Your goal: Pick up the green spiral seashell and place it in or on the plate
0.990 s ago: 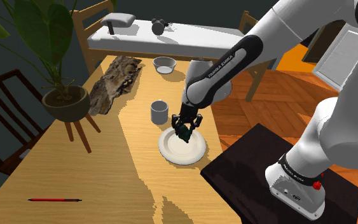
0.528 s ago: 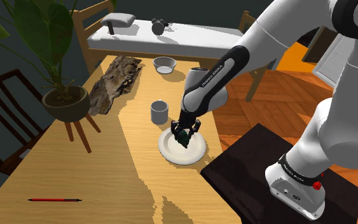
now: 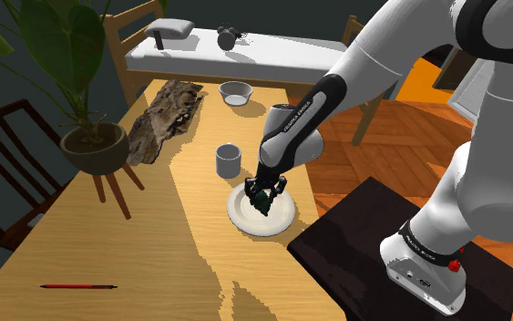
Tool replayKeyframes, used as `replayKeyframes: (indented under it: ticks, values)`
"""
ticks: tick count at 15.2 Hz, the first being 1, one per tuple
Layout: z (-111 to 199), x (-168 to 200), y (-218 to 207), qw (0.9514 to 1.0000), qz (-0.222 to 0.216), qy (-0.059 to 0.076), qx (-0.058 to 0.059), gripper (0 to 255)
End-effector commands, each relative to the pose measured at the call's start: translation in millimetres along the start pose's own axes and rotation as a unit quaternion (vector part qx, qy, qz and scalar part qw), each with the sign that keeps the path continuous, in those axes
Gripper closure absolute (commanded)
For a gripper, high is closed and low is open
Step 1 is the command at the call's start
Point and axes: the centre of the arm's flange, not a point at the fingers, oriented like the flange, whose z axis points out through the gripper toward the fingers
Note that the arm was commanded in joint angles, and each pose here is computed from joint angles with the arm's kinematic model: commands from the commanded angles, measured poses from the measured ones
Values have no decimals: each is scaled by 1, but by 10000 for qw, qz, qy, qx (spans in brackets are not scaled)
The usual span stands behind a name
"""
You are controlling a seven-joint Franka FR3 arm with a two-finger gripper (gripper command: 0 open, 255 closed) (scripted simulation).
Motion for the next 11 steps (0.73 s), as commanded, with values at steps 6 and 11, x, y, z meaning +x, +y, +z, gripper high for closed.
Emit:
replayKeyframes:
  ticks: [6,11]
  values:
    - [0,0,0,10000,0,1,1,0]
    - [-26,0,0,10000,0,1,1,0]
